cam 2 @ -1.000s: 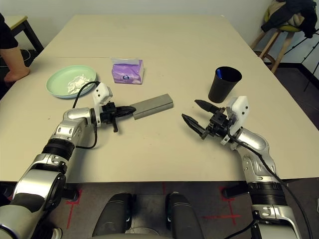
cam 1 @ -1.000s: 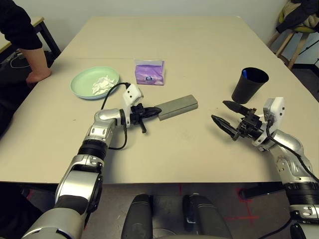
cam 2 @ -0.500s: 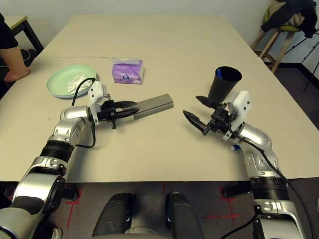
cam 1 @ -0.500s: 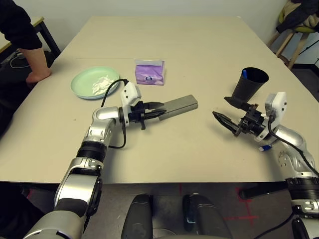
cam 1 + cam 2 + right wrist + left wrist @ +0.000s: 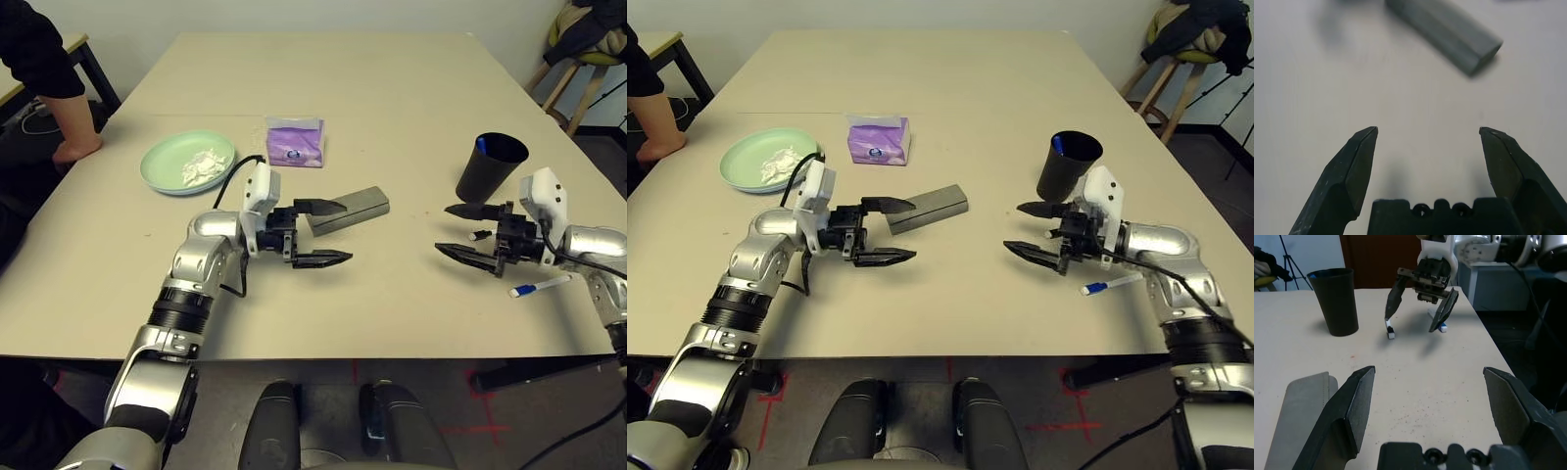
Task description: Organize and tidy the items on the table.
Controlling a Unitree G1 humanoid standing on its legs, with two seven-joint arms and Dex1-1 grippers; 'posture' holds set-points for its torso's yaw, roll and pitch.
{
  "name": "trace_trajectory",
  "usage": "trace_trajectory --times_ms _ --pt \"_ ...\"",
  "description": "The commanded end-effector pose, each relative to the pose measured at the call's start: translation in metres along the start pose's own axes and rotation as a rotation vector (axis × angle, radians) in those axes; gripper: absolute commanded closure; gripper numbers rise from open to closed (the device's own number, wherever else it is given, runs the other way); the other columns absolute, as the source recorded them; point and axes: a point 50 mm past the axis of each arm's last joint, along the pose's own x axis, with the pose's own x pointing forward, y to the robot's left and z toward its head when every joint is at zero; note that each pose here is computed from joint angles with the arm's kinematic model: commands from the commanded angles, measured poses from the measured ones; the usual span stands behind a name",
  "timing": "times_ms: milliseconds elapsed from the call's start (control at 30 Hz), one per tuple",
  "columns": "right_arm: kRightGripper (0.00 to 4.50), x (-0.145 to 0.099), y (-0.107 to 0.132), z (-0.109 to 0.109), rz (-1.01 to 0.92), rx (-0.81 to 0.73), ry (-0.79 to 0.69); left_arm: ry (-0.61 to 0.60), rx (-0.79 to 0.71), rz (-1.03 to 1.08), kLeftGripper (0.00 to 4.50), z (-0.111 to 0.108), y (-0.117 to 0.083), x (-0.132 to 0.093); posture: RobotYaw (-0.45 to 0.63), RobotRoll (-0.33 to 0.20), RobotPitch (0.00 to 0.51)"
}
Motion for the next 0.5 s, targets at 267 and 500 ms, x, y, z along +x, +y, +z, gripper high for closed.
trace_trajectory --times_ms 267,500 --pt "0.00 -0.030 0.001 -0.014 0.317 -0.207 0.407 0.021 0.023 0.029 0.02 -0.007 0.005 0.007 0.13 0.000 0.087" --pt "0.00 -0.035 -0.003 -0.017 0.390 -0.298 0.554 0.023 0.032 0.051 0.02 -0.009 0.006 0.005 0.13 0.000 0.086"
